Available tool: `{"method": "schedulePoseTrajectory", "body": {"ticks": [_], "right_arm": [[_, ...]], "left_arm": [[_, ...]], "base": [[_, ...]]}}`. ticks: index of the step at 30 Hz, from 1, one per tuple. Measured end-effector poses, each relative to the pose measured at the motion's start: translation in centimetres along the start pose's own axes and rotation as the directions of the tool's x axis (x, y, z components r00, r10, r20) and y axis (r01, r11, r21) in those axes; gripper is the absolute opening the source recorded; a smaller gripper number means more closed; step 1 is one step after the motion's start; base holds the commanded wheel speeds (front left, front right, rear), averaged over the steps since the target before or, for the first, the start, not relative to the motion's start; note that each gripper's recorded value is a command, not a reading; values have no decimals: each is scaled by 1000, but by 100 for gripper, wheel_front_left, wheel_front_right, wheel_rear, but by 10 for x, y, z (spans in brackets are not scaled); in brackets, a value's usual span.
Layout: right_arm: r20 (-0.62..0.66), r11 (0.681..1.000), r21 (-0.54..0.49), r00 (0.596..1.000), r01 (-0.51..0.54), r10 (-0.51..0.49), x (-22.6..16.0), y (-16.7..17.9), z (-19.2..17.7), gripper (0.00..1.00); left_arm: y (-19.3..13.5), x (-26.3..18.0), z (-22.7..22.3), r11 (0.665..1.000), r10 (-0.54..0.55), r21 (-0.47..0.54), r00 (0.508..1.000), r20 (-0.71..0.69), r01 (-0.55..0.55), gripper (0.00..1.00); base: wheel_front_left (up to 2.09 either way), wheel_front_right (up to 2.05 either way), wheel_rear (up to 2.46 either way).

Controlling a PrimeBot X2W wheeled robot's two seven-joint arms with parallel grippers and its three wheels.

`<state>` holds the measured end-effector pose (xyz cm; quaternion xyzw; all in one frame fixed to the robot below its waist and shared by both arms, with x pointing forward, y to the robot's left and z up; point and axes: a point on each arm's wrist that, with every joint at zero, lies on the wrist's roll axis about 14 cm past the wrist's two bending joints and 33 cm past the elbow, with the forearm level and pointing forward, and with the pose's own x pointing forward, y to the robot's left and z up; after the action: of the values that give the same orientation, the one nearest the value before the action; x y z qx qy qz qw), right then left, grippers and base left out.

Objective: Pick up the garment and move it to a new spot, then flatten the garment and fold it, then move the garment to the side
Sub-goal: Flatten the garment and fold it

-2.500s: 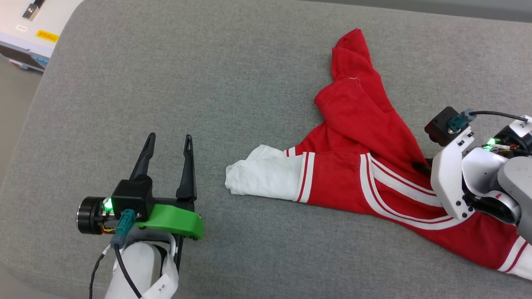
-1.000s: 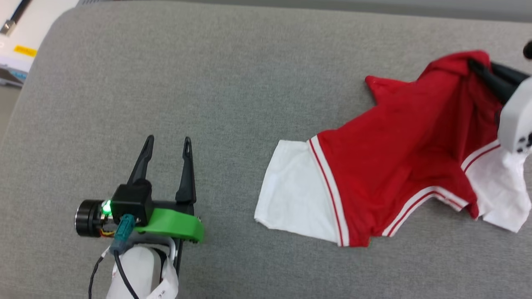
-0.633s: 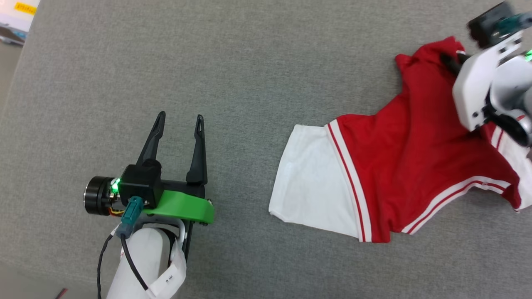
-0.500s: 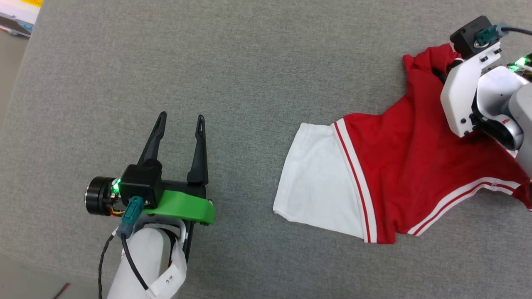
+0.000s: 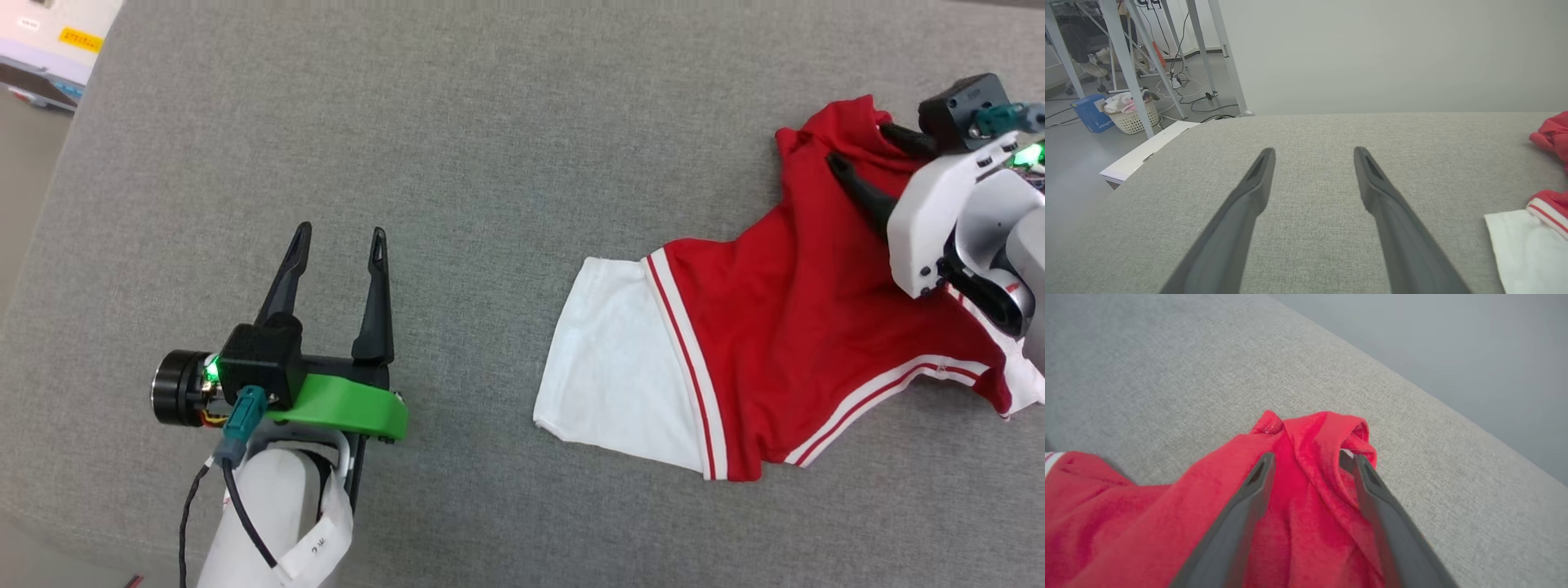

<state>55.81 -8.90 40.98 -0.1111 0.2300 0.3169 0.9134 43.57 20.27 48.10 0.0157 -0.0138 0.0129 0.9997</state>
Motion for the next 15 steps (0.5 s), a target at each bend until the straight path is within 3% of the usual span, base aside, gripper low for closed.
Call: {"method": "schedulePoseTrajectory", "body": {"ticks": [10,15], "right_arm": [[262,994,18,959,108,-109,-65,-17,28,100],[341,987,48,926,152,-160,-99,-19,35,100]], "left_arm": [[-11,1,31,989,-143,48,988,65,140,100],[-32,19,54,960,-266,106,963,41,261,100]], "base": [[0,0,0],[0,0,0]]}}
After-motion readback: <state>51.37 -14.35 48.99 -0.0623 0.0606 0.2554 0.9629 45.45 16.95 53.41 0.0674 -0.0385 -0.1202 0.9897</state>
